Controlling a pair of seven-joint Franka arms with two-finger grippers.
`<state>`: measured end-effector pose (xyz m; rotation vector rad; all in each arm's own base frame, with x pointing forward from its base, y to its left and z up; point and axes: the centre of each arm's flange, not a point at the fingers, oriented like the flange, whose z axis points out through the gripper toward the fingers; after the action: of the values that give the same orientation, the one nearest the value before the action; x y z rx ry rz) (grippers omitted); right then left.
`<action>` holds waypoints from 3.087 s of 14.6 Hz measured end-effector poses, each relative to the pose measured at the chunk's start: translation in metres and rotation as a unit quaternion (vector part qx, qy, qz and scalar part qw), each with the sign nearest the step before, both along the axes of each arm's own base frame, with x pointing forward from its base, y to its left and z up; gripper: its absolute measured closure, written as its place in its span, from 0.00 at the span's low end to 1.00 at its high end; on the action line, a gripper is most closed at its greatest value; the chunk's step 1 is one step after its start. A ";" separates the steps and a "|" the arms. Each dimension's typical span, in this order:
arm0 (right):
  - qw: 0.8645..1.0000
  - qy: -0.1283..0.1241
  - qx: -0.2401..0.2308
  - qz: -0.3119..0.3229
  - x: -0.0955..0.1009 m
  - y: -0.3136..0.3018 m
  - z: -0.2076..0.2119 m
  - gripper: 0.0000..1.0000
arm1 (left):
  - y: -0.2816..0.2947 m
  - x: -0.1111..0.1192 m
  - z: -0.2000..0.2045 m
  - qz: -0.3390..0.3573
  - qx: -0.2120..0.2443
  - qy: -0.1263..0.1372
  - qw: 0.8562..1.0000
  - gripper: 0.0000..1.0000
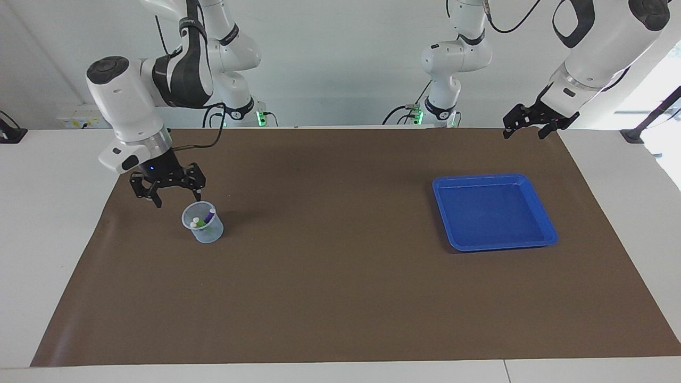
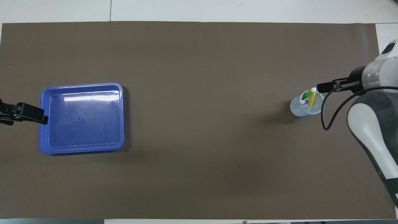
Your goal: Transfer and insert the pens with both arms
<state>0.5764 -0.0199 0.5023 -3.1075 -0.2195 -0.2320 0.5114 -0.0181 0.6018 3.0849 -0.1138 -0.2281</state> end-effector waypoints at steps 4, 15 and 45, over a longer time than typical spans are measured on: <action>0.999 0.021 -0.006 -0.041 0.001 -0.006 0.049 0.00 | -0.011 -0.003 0.034 -0.011 0.000 -0.020 1.000 0.00; 0.994 0.075 -0.005 -0.083 -0.019 0.004 0.103 0.00 | -0.023 -0.003 0.034 -0.010 0.002 -0.019 1.000 0.00; 0.993 0.080 -0.018 -0.088 -0.031 0.040 0.115 0.00 | -0.015 -0.002 0.034 0.000 0.002 -0.019 1.000 0.00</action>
<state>0.5458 0.0206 0.6177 -3.1609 0.0548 0.0189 0.5090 -0.0334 0.6357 3.0940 -0.1145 -0.1696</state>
